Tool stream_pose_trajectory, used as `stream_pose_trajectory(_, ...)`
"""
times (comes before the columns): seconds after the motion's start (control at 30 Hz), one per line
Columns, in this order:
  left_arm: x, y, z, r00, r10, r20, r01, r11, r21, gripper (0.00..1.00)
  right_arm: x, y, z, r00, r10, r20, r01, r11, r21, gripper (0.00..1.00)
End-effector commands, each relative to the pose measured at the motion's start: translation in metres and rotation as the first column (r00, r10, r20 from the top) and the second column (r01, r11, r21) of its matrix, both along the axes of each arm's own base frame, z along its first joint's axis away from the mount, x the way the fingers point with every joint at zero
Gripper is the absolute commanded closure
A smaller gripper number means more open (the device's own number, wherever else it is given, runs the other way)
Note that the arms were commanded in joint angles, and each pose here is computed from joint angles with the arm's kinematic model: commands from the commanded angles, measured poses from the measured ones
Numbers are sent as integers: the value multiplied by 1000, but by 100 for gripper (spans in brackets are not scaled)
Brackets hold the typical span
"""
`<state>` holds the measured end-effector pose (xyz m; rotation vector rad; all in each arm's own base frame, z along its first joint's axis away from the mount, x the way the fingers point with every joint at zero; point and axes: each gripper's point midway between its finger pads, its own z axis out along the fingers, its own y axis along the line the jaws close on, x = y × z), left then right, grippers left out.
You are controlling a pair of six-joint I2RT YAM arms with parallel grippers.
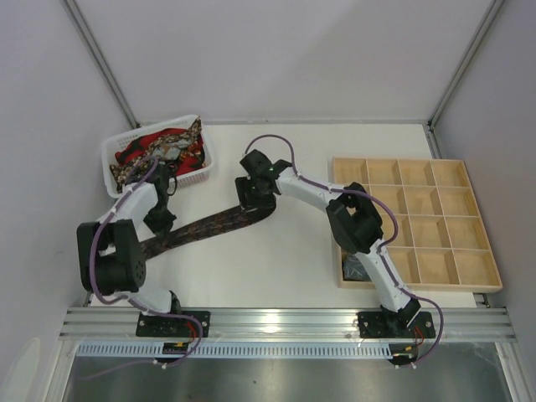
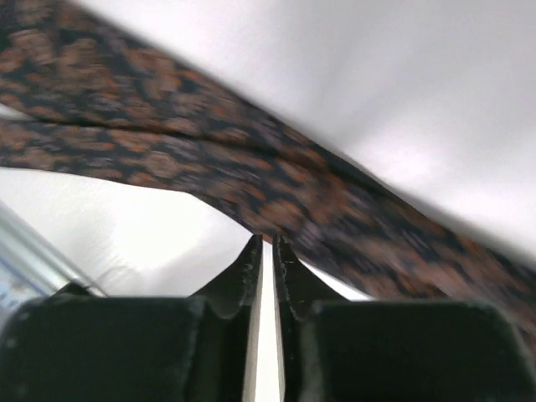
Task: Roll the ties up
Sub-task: Flatten the tie
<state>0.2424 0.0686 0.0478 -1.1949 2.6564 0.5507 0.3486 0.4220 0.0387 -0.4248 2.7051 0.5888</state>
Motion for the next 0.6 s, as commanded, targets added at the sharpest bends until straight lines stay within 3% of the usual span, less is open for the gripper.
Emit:
stream_pose_trajectory(0.0, 22, -38, 24, 972, -128, 195, 150, 983, -102, 82, 20, -3, 66, 991, -1, 133, -9, 997, 74, 34)
stream_pose_trajectory(0.17, 48, -94, 38, 870, -190, 455, 347, 892, -290, 78, 38, -6, 75, 978, 6, 209, -18, 998, 56, 35)
stream_pose_trajectory(0.23, 53, -103, 38, 848, -206, 488, 390, 866, -312, 77, 42, -8, 63, 983, -15, 185, 10, 1000, 28, 38)
stream_pose_trajectory(0.43, 62, -120, 16, 859, -223, 460, 428, 806, -408, 94, 58, 7, 64, 958, 39, 284, -45, 999, 12, 41)
stream_pose_trajectory(0.57, 63, -124, 1, 870, -224, 440, 425, 793, -436, 97, 64, 12, 56, 961, 57, 271, -61, 998, 6, 42)
